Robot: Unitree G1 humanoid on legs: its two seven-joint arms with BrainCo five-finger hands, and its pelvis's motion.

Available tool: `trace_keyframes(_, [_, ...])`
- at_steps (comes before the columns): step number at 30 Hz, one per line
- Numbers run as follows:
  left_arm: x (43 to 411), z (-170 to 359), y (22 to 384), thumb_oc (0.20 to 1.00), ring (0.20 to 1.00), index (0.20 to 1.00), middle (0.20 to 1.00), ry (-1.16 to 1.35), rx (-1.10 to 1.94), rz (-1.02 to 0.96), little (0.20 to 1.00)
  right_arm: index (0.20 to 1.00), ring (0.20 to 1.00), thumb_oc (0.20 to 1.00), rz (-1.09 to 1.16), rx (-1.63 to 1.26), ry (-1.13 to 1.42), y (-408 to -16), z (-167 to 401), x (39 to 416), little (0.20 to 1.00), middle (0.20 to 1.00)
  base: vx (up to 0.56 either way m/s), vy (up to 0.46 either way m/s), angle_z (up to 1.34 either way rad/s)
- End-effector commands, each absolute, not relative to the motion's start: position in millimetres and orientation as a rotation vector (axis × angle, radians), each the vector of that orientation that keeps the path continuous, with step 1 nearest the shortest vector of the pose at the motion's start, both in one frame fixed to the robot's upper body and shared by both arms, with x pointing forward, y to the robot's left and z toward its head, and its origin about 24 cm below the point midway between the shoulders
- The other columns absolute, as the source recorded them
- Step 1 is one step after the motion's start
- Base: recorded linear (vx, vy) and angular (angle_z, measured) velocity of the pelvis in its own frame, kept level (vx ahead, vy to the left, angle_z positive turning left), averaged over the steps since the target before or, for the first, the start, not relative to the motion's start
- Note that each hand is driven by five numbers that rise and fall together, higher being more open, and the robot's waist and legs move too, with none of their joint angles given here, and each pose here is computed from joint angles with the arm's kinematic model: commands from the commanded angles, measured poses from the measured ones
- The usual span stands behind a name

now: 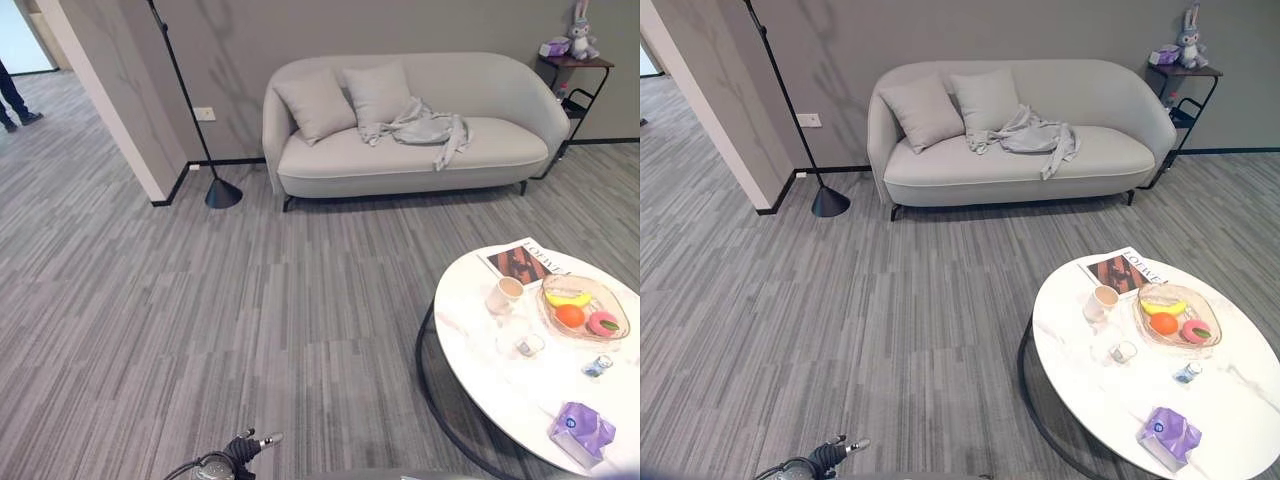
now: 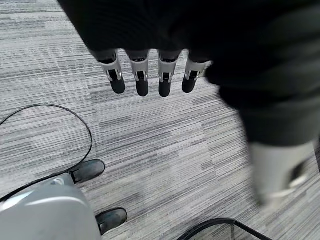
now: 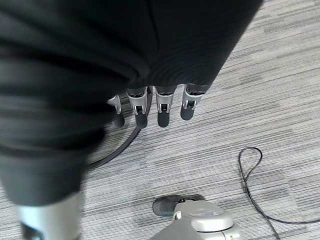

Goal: Hang the clothes on the sofa on the clothes rack.

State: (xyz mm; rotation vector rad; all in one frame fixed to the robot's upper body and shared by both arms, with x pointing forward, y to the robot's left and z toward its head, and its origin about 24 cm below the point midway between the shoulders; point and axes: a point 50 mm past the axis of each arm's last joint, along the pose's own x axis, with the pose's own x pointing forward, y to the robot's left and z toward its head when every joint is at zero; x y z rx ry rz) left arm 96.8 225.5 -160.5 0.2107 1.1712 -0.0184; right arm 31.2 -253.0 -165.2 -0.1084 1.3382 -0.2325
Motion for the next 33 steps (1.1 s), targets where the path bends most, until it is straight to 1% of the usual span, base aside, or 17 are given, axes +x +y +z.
trace_keyframes(1, [122,-154,226,1.0,1.0,1.0,1.0,1.107,0.211,-0.024,1.0,1.0,1.0,1.0,-0.204,-0.136,1.297,-257,-162,48,1.0,1.0,0.0,0.0,0.0])
trace_keyframes(7, [125,-153,226,1.0,1.0,1.0,1.0,1.095,0.212,-0.008,1.0,1.0,1.0,1.0,-0.182,-0.152,1.279,-254,-162,52,1.0,1.0,0.0,-0.006,0.0])
trace_keyframes(9, [123,-154,225,1.0,1.0,1.0,1.0,1.106,0.231,-0.033,1.0,1.0,1.0,1.0,-0.164,-0.164,1.269,-254,-162,55,1.0,1.0,0.02,-0.051,-0.01])
trace_keyframes(22, [130,-151,226,1.0,1.0,1.0,1.0,1.08,0.229,-0.03,1.0,1.0,1.0,1.0,-0.114,-0.146,1.197,-246,-160,70,1.0,1.0,0.01,-0.083,-0.01])
trace_keyframes(28, [147,-145,224,1.0,1.0,1.0,1.0,1.032,0.275,-0.065,1.0,1.0,1.0,1.0,-0.103,-0.155,1.126,-248,-154,87,1.0,1.0,-0.07,-0.128,-0.02])
trace_keyframes(31, [155,-143,219,1.0,1.0,1.0,1.0,1.003,0.259,-0.054,1.0,1.0,1.0,1.0,-0.128,-0.158,1.132,-252,-153,85,1.0,1.0,0.03,-0.109,0.18])
trace_keyframes(33, [151,-145,217,1.0,1.0,1.0,1.0,1.015,0.237,-0.039,1.0,1.0,1.0,1.0,-0.142,-0.151,1.143,-254,-154,83,1.0,1.0,0.23,-0.008,0.14])
